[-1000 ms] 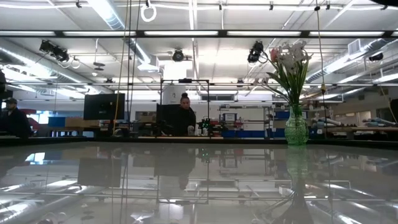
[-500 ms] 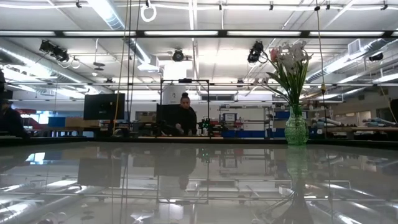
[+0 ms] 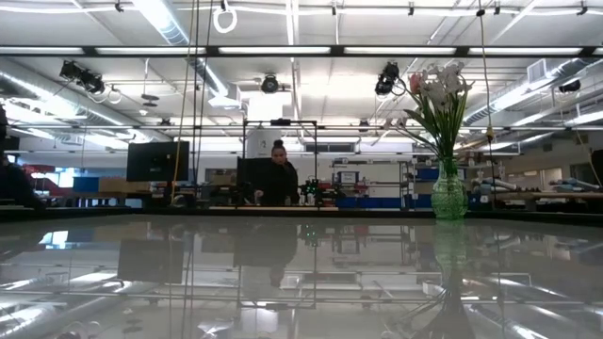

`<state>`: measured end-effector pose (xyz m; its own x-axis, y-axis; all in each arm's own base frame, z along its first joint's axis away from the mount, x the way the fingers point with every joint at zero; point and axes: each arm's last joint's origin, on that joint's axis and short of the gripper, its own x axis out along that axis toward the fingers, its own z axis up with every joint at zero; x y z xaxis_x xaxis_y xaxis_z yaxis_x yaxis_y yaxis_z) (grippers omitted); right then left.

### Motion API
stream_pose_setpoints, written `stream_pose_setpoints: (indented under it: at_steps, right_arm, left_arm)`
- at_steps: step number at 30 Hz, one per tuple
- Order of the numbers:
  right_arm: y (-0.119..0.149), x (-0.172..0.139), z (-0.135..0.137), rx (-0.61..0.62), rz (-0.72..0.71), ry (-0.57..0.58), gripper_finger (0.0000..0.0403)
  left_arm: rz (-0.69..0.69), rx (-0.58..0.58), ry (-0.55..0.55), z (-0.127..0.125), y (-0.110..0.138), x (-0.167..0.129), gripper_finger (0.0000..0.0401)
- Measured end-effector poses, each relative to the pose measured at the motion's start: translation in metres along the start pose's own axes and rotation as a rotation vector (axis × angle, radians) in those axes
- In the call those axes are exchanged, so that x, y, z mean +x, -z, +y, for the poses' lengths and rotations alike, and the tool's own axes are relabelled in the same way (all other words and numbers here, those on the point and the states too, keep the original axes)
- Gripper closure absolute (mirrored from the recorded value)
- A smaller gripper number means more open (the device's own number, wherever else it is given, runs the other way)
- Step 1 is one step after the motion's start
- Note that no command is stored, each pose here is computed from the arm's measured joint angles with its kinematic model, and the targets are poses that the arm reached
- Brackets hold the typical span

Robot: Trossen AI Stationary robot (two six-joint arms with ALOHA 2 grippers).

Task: Sort flowers into vase by color
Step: Put the black flower into the red vase

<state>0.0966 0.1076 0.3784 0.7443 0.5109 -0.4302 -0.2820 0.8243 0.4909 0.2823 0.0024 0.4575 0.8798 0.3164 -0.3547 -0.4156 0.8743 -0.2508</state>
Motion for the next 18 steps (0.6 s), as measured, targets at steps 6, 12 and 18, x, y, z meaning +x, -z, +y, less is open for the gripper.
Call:
stream_pose_setpoints:
  at_steps: [6, 12, 18]
  right_arm:
    - [0.0001, -0.0032, 0.0032, -0.003, -0.019, -0.025, 0.0388]
    - [0.0, -0.0035, 0.0031, -0.002, -0.021, -0.024, 0.0388]
    - [-0.0007, -0.0087, 0.0019, 0.007, -0.032, -0.038, 0.0388]
  left_arm:
    - [0.0, -0.001, 0.0, 0.0, 0.0001, 0.0002, 0.0189]
    - [0.003, -0.017, -0.002, -0.0003, 0.0005, 0.0016, 0.0189]
    - [0.003, -0.02, -0.002, -0.0003, 0.0005, 0.0016, 0.0189]
